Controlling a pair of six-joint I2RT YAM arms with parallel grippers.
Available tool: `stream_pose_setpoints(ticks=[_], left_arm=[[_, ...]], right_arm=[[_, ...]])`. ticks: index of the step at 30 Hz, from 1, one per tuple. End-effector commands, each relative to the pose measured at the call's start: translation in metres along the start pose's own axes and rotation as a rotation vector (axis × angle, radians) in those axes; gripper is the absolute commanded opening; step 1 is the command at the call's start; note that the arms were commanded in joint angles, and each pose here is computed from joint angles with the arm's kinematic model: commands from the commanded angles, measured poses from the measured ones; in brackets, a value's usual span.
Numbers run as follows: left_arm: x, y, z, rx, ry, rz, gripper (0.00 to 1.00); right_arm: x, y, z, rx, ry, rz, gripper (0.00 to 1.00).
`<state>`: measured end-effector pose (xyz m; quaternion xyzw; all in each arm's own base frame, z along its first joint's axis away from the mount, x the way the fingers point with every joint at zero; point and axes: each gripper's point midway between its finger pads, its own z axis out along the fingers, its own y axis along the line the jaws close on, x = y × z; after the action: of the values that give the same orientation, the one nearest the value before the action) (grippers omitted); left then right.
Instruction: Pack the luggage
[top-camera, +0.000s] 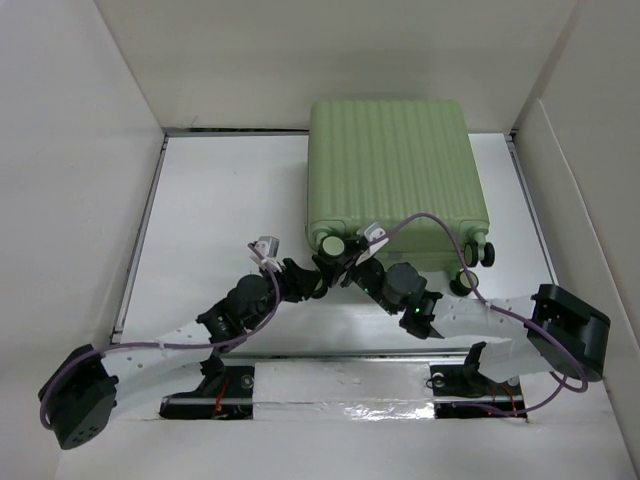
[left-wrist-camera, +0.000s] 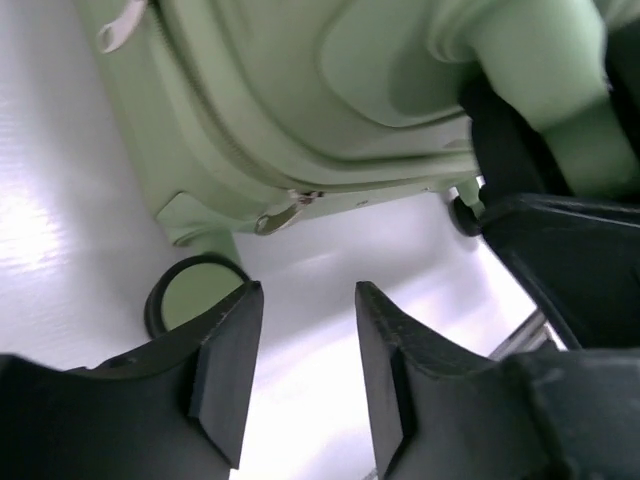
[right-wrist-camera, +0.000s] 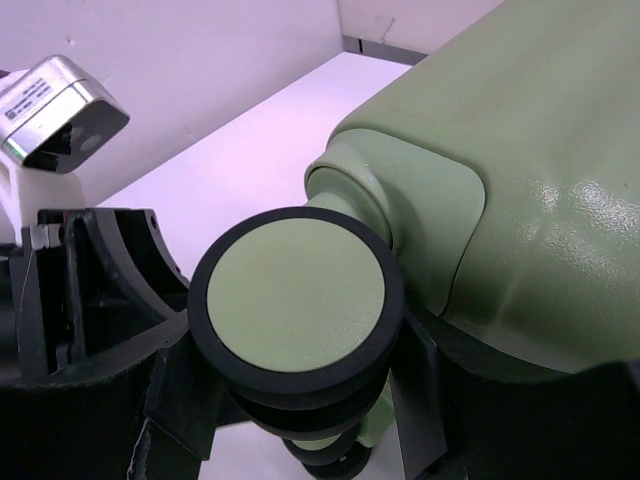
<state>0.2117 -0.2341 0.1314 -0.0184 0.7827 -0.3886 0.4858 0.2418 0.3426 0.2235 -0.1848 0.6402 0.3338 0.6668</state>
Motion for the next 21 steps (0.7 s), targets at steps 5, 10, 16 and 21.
stream_pose_setpoints(ticks=[5,10,16,21], left_arm=[[-0.031,-0.015,0.025,-0.020,-0.192,0.074,0.40],[-0.032,-0.012,0.040,-0.060,-0.205,0.099,0.37],[-0.038,-0.021,0.047,-0.032,-0.232,0.110,0.31],[-0.037,-0.024,0.054,-0.028,-0.229,0.125,0.31]], right_arm=[[-0.088,0.017,0.009,-0.050,-0.230,0.109,0.11],[-0.087,0.020,0.010,-0.067,-0.227,0.113,0.11],[-0.084,0.022,0.010,-0.081,-0.223,0.114,0.11],[-0.081,0.024,0.010,-0.089,-0.221,0.122,0.11]])
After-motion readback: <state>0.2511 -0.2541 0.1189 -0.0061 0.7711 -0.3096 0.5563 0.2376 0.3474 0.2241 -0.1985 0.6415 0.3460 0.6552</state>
